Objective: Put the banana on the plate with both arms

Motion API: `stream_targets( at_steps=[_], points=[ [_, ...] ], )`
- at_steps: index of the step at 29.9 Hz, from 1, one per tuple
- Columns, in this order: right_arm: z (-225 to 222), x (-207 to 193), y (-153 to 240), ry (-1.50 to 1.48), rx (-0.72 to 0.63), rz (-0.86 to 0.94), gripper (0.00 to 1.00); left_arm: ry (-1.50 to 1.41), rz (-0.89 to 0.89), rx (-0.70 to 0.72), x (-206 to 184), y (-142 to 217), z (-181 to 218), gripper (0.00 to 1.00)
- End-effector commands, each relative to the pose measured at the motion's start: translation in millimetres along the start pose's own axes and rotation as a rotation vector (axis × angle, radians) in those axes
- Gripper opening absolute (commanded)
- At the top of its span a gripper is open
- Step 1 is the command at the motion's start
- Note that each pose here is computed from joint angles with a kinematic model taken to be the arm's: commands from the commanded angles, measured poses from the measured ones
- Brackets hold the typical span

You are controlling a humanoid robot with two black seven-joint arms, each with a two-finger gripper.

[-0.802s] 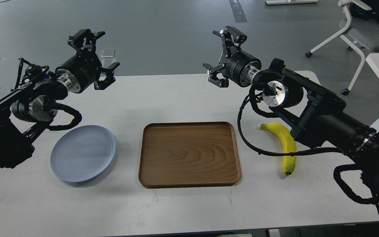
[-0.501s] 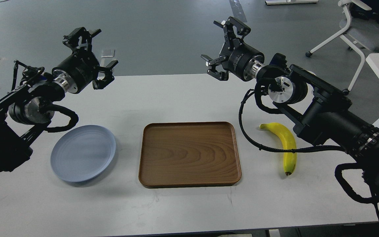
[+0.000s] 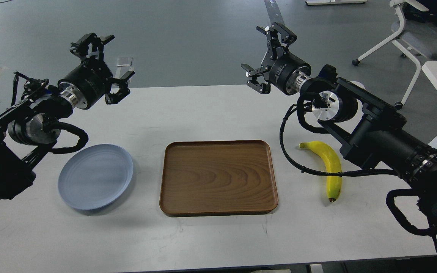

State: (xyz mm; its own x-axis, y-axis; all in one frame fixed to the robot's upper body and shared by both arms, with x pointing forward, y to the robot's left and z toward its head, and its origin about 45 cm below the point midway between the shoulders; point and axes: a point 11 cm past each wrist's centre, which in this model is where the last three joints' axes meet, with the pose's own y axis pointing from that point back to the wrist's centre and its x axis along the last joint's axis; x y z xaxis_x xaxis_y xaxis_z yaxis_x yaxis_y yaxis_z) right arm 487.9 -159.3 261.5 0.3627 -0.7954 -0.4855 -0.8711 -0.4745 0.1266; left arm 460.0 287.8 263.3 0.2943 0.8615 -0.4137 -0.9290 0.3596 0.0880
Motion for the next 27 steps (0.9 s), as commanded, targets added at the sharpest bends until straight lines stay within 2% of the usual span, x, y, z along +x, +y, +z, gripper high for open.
stream_targets(
  at_steps=[1,27],
  points=[
    [-1.3,0.3,0.0,0.002,0.008,0.003,1.00,-0.001,-0.001,0.000,-0.6,-0.4,0.2,0.98],
    [2.2,-2.5,-1.6,0.015,-0.013,0.013,1.00,-0.026,0.006,0.017,4.2,2.9,-3.1,0.98]
  ],
)
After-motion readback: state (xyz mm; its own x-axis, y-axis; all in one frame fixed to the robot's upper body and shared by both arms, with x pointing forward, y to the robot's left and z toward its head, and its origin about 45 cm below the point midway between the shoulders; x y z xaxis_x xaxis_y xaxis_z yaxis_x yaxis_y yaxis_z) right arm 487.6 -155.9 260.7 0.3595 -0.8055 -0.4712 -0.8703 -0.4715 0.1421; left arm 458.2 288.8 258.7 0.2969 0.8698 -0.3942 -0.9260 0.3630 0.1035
